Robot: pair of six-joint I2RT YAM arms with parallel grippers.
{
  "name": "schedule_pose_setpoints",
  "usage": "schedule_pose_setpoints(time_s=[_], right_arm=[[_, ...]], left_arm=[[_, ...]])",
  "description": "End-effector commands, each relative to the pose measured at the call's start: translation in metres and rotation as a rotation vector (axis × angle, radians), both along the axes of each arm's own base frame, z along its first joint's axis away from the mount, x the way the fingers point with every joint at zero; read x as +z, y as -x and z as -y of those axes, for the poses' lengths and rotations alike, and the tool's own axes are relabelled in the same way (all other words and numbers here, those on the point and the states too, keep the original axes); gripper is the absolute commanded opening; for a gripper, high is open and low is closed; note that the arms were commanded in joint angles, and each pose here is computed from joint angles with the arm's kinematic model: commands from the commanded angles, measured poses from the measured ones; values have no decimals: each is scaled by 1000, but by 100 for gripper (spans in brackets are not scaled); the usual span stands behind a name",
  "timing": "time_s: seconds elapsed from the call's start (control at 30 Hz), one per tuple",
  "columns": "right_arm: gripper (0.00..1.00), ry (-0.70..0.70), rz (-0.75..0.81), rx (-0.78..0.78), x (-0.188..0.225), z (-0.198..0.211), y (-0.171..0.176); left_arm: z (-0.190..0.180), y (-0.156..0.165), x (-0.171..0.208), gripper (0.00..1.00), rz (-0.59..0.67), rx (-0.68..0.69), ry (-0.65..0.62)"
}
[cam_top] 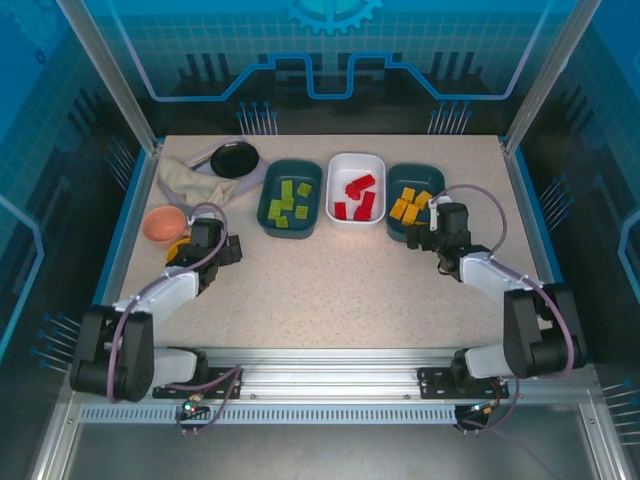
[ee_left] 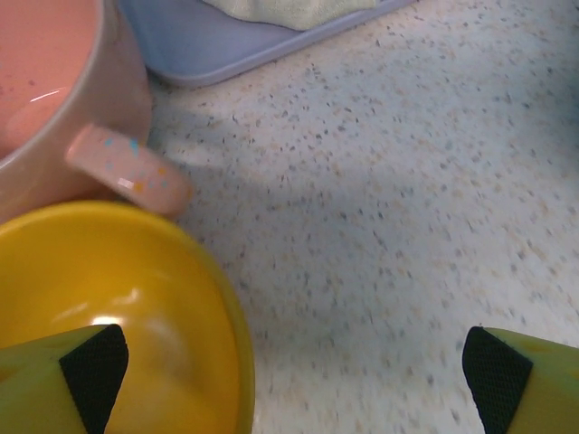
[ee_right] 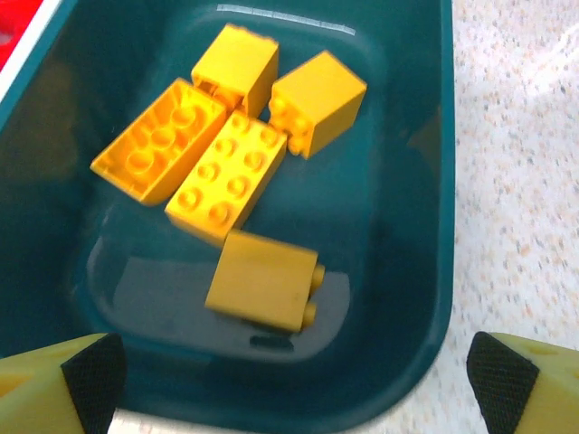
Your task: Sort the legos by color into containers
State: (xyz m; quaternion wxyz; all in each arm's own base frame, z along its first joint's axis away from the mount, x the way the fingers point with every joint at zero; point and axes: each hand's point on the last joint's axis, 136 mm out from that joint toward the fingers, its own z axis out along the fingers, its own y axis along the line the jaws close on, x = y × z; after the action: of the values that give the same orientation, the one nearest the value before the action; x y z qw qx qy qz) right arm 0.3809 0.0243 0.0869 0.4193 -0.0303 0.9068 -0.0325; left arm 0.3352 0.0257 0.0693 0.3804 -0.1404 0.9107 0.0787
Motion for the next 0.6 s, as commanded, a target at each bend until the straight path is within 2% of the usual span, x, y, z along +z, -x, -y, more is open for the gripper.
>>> schedule_pose_setpoints(time_s=[0.0,0.23,0.33,0.43,0.57], right_arm=[[100,-34,134,58,13,-1,-26],[100,-52,182,100,10,-5,-31],[100,-58,258,130,14,-9,-22],[100,-55,353,143,11,-9,-11],[100,-48,309,103,8,-4,-14]], left_arm=[[7,-43,22,99,164,-78,29],[15,-76,23,99,200,-159,45],[14,-73,27,99,303,-177,36],[21,-67,27,99,342,-219,40],[23,-62,25,99,376,-227,34]])
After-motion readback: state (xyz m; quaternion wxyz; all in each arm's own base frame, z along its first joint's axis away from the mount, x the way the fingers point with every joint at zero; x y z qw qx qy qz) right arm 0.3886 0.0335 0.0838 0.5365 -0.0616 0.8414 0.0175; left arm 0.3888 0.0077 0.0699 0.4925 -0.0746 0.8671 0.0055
